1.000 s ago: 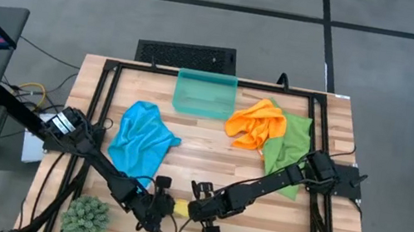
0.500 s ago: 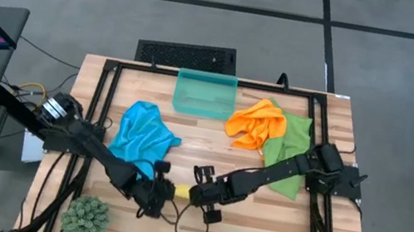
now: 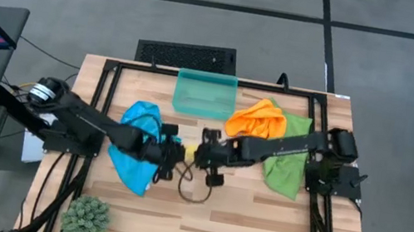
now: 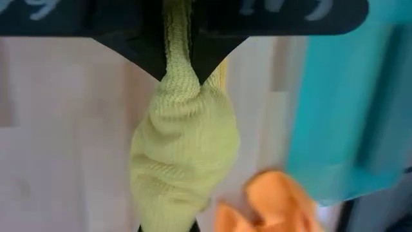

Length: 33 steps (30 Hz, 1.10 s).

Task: Roll microfiber towels into tight, uniform cylinder then place into a basket
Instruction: Put the rolled yellow microfiber towel into the green bin

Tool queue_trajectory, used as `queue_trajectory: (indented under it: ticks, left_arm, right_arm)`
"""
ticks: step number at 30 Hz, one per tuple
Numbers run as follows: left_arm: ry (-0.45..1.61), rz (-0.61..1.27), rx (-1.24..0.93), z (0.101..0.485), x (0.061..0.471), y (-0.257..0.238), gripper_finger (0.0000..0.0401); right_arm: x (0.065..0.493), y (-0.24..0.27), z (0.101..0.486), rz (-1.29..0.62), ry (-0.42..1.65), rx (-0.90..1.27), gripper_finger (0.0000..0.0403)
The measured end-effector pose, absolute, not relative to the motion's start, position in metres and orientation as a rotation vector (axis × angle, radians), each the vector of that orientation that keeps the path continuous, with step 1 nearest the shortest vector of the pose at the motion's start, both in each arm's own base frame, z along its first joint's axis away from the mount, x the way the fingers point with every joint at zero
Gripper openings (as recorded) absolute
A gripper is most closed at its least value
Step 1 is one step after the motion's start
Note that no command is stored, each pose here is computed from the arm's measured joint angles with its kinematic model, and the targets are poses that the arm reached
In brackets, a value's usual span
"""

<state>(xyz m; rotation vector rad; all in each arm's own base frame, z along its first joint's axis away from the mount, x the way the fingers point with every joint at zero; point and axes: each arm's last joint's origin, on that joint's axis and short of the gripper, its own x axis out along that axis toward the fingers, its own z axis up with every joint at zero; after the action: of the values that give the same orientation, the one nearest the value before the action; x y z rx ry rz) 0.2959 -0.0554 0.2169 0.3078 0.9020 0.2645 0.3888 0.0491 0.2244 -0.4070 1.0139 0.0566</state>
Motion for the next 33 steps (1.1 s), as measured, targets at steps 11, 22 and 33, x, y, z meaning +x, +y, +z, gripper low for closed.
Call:
queue_trajectory:
  ticks: [11, 22, 33]
  left_arm:
    - [0.956, 0.403, 0.352, 0.224, 0.299, 0.044, 0.002]
    - [0.91, 0.374, 0.169, 0.218, 0.28, 0.149, 0.0021]
    - [0.881, 0.452, 0.193, 0.214, 0.283, 0.202, 0.0018]
  right_arm:
    - [0.394, -0.058, 0.233, -0.095, 0.985, -0.456, 0.0033]
    - [0.376, -0.159, 0.238, -0.103, 0.853, -0.362, 0.0033]
    - [0.387, -0.214, 0.207, -0.157, 0.852, -0.35, 0.0033]
